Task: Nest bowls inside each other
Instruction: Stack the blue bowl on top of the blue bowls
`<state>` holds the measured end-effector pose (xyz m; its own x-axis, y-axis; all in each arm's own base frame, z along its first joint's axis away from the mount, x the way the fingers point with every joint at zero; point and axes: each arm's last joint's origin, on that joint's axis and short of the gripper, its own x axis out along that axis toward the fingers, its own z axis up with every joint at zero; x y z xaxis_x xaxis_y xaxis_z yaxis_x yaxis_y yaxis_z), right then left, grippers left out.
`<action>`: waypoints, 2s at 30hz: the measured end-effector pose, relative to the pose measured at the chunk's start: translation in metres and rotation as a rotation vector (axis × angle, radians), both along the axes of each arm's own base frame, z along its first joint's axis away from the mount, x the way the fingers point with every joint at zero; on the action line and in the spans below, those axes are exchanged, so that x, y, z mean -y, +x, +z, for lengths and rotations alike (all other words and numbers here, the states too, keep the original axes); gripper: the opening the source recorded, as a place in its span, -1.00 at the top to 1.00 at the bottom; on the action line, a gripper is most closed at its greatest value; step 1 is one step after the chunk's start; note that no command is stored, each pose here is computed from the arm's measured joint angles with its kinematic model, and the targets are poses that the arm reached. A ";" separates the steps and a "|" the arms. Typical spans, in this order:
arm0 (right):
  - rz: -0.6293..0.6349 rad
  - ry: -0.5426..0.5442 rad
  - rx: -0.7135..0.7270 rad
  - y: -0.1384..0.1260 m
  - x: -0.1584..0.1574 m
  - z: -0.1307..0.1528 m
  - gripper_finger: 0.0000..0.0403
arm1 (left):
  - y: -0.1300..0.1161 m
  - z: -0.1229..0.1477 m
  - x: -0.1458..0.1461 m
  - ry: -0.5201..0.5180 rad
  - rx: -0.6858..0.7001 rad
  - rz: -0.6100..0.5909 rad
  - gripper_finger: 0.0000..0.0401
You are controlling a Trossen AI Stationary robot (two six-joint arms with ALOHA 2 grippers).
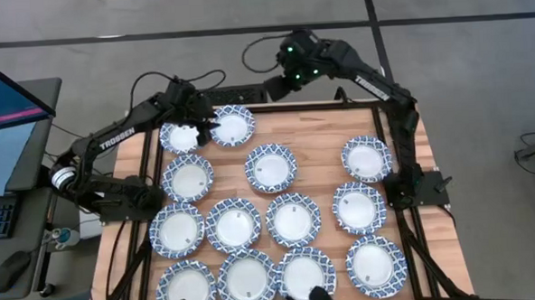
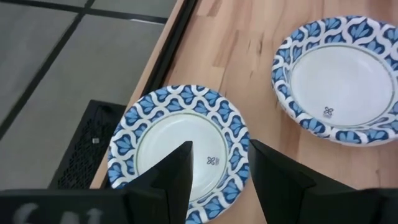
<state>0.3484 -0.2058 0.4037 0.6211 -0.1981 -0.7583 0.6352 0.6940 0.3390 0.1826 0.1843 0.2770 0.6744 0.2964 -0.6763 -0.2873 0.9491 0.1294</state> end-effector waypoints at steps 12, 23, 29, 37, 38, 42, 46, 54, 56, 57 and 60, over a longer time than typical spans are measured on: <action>0.327 0.179 0.625 0.067 0.020 0.004 0.34 | 0.010 -0.010 0.007 0.001 -0.084 -0.065 0.27; 0.331 0.215 0.753 0.031 0.047 0.036 0.09 | 0.035 -0.048 0.008 -0.052 -0.251 -0.169 0.27; 0.265 0.103 0.826 -0.025 0.059 0.080 -0.02 | 0.051 -0.068 0.009 -0.059 -0.301 -0.200 0.24; 0.210 -0.049 0.871 -0.088 0.057 0.122 -0.14 | 0.063 -0.093 0.007 -0.057 -0.393 -0.208 0.07; 0.204 -0.052 0.863 -0.092 0.056 0.123 -0.14 | 0.064 -0.095 0.007 -0.054 -0.397 -0.206 0.05; 0.187 -0.056 0.824 -0.104 0.054 0.123 -0.15 | 0.069 -0.101 0.003 -0.035 -0.386 -0.200 0.01; 0.178 -0.047 0.804 -0.109 0.051 0.124 -0.14 | 0.074 -0.111 -0.001 -0.023 -0.386 -0.203 0.03; 0.177 -0.037 0.798 -0.109 0.051 0.123 -0.14 | 0.079 -0.134 -0.005 -0.034 -0.463 -0.176 0.15; 0.174 -0.033 0.794 -0.109 0.051 0.122 -0.14 | 0.081 -0.132 -0.006 -0.013 -0.456 -0.166 0.22; 0.173 -0.032 0.793 -0.110 0.051 0.122 -0.14 | 0.082 -0.130 -0.008 -0.005 -0.456 -0.162 0.26; 0.173 -0.033 0.793 -0.110 0.051 0.122 -0.14 | 0.086 -0.123 -0.011 0.017 -0.438 -0.153 0.43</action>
